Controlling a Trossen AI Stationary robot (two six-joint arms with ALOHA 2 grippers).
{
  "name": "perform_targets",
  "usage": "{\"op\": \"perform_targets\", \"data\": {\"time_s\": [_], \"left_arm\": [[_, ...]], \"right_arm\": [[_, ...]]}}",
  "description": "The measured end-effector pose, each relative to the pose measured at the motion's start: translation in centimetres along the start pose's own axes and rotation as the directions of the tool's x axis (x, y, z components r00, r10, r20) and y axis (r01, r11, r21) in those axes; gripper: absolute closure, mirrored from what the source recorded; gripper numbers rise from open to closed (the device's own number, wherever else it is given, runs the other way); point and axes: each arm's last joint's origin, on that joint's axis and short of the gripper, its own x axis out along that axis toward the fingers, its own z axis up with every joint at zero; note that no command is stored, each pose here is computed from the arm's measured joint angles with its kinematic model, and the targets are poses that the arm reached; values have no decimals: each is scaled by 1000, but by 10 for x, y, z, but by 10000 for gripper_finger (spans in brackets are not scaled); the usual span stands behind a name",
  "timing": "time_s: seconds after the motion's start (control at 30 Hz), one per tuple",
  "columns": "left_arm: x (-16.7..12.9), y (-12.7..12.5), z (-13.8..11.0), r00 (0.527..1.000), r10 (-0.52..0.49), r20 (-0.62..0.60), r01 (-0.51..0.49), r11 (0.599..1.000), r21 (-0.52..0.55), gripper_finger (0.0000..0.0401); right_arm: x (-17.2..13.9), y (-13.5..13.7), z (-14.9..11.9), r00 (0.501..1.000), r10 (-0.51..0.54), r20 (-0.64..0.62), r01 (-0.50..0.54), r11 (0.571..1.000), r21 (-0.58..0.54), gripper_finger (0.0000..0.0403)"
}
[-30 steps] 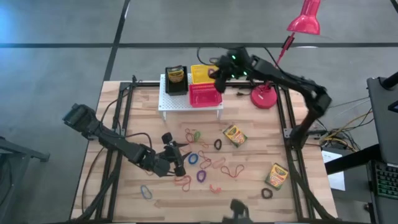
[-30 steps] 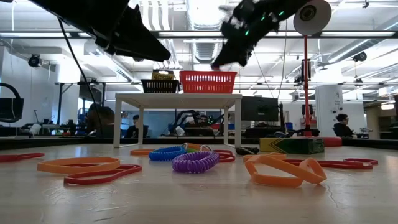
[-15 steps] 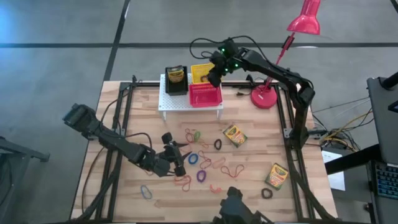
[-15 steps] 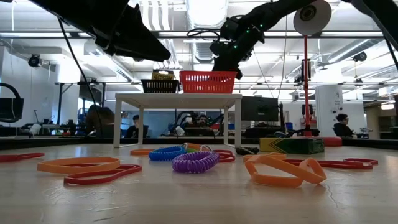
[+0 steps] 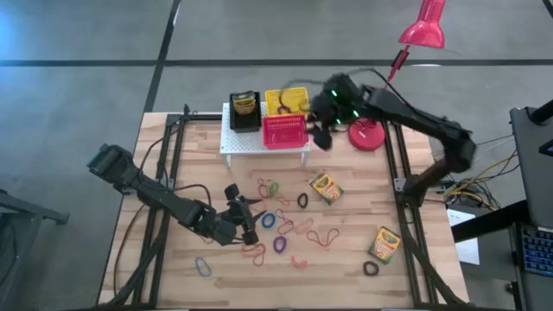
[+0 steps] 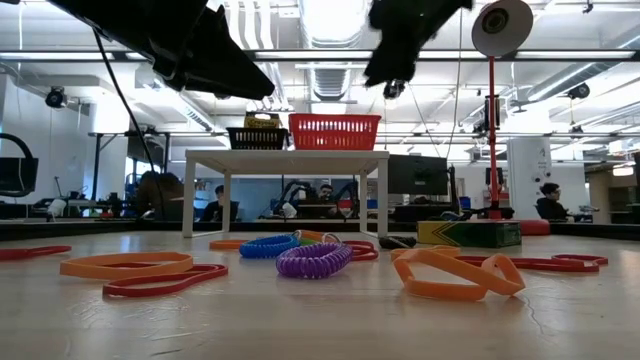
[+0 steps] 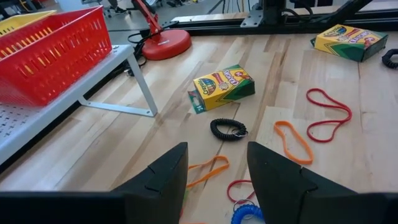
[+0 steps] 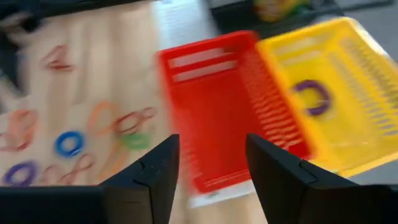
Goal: Pick & Place Office Desk Supplies
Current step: Put the red rubber band into the red bin on the shelf
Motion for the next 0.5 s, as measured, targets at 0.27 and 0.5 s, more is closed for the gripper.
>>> {"op": "perform_targets", "data": {"time_s": [0.27, 0.5], "left_arm": [[0, 0, 0, 1000, 0, 0, 0, 1000, 0, 234], [1, 1, 0, 1000, 6, -1, -6, 1000, -3, 234]], "right_arm": [[-16, 71, -72, 992, 86, 90, -85, 996, -15, 246], [-16, 126, -129, 968, 163, 193, -157, 987, -44, 254]]}}
